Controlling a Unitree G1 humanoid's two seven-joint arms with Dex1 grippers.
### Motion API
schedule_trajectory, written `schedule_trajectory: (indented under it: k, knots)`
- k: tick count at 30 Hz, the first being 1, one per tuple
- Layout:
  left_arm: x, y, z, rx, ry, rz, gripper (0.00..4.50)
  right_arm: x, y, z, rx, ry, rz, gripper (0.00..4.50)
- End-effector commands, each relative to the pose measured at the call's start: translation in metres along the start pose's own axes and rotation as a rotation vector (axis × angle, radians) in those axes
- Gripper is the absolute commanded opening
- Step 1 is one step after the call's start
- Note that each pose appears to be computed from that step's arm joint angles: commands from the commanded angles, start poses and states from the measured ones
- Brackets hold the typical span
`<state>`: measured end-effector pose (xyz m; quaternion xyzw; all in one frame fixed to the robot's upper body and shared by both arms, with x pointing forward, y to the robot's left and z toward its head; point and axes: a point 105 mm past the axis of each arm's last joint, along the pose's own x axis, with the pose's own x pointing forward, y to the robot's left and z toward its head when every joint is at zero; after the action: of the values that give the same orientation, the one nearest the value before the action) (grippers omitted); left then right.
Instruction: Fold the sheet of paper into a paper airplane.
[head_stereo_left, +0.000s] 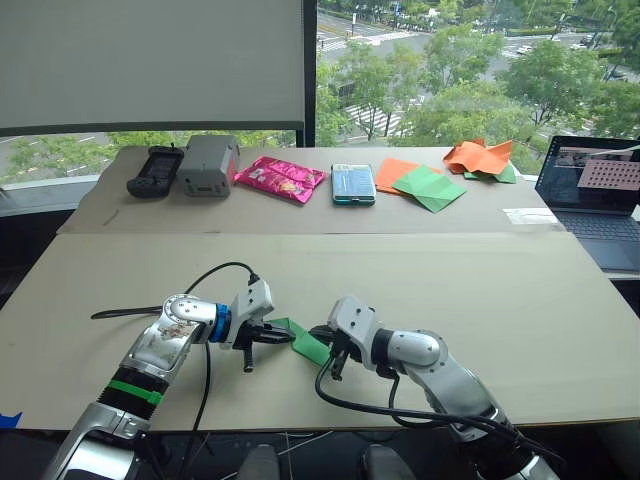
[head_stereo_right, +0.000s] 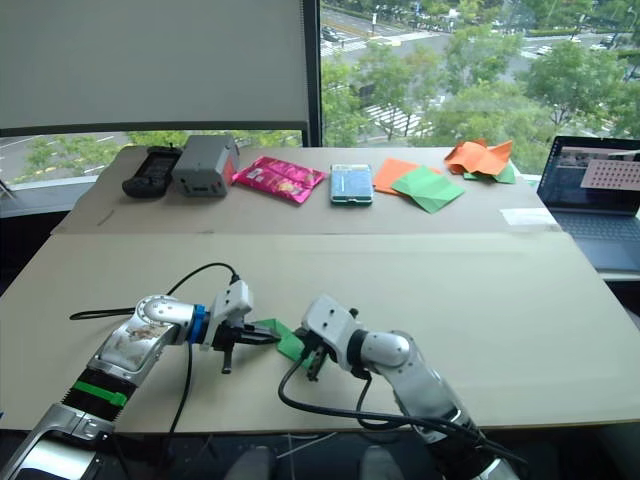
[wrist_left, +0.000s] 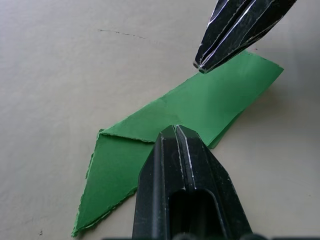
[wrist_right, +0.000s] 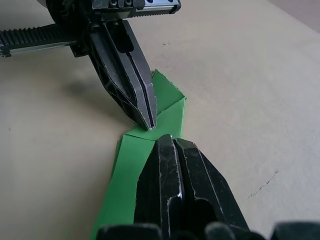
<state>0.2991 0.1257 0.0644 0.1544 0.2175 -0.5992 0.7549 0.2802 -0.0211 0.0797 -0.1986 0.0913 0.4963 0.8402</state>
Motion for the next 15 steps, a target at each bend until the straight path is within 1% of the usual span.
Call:
schedule_trajectory:
  k: [1,5,9,15]
  knots:
    - [0.006,-0.004,-0.008,0.004,0.037,-0.009,0.00,0.004,-0.004,0.004,-0.004,0.001,-0.024,0.02]
    - [0.008,-0.004,-0.011,0.019,0.056,-0.009,0.00,0.005,-0.004,-0.003,0.002,0.033,-0.019,0.02]
    - [0.012,-0.005,-0.011,0.022,0.055,-0.013,0.00,0.006,-0.003,-0.011,0.023,0.067,-0.023,0.02]
    - [0.014,-0.006,-0.010,0.030,0.054,-0.019,0.00,0.007,0.000,-0.028,0.068,0.152,-0.013,0.02]
